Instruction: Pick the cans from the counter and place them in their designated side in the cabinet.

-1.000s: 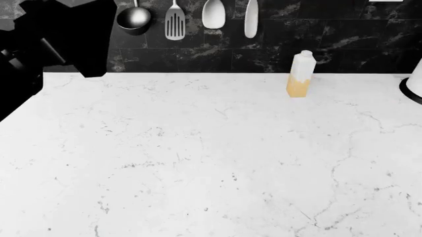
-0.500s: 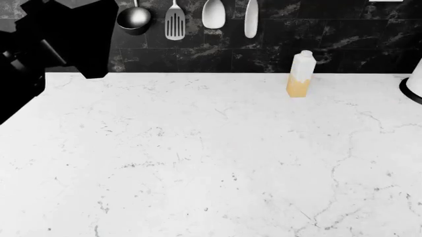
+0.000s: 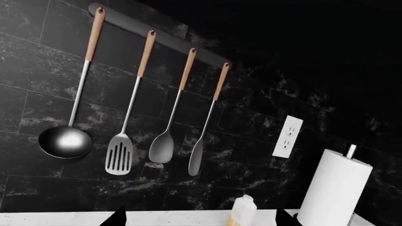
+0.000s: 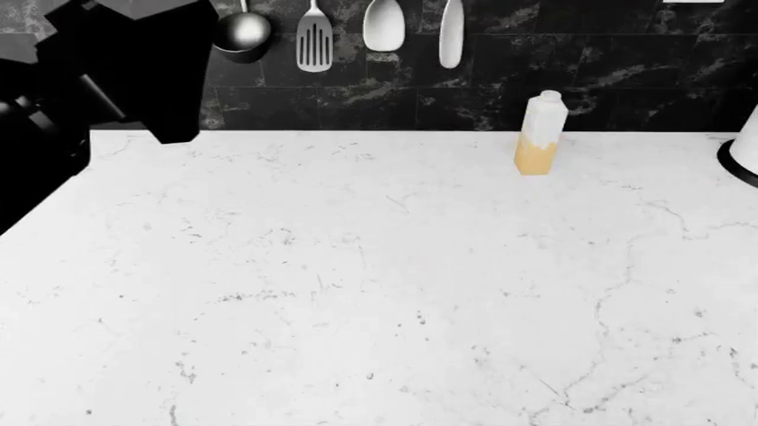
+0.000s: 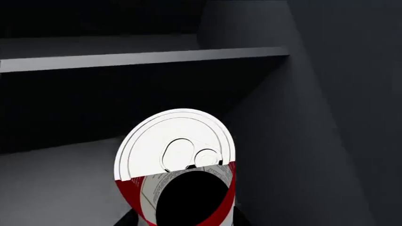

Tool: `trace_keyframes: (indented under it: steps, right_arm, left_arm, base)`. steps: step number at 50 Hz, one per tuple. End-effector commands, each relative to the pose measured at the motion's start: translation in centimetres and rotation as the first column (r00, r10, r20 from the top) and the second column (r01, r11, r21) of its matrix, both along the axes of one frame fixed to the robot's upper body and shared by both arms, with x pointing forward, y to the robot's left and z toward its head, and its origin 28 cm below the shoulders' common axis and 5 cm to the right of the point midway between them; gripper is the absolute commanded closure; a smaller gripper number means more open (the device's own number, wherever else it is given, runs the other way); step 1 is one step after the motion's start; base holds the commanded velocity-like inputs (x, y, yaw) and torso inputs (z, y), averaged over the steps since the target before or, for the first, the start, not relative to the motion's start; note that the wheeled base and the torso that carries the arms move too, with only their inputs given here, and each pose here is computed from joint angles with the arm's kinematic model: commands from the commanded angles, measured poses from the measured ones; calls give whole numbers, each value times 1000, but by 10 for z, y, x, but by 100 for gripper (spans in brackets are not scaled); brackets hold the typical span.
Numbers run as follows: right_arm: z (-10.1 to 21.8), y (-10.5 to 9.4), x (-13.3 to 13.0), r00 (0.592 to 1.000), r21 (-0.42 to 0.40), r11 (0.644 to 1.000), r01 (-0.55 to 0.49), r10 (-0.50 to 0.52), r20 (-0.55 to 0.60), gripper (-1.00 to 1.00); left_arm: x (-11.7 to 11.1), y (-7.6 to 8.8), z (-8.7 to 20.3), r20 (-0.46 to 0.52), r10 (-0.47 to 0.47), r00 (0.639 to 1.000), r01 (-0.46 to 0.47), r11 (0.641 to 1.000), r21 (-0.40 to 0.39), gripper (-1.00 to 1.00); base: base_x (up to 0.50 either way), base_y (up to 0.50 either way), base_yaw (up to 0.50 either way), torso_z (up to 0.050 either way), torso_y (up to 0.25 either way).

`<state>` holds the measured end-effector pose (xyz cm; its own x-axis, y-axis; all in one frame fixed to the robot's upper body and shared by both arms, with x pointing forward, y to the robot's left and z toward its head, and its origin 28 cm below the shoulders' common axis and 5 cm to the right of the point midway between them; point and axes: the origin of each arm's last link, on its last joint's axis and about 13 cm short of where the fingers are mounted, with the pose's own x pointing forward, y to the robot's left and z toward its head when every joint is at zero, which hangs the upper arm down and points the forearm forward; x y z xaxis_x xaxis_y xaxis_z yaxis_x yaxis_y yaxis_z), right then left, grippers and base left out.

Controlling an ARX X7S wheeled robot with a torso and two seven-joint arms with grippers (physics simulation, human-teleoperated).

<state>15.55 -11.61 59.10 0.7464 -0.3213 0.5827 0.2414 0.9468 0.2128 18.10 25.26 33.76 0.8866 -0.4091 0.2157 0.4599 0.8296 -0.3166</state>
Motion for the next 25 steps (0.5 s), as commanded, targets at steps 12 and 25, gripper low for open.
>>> trace_keyframes:
  steps: [12,25]
  right_arm:
    - [-1,-5,21,965,159,964,212,-181,-190,100]
    - [-5,4,34,935,186,964,191,-121,-333,100]
  left_arm:
    - [2,2,-6,-12,4,1000,-4,1000,-16,-100]
    - [2,2,-10,-17,8,1000,-8,1000,-28,-100]
  base:
    - [0,0,0,0,1]
    - [0,0,0,0,0]
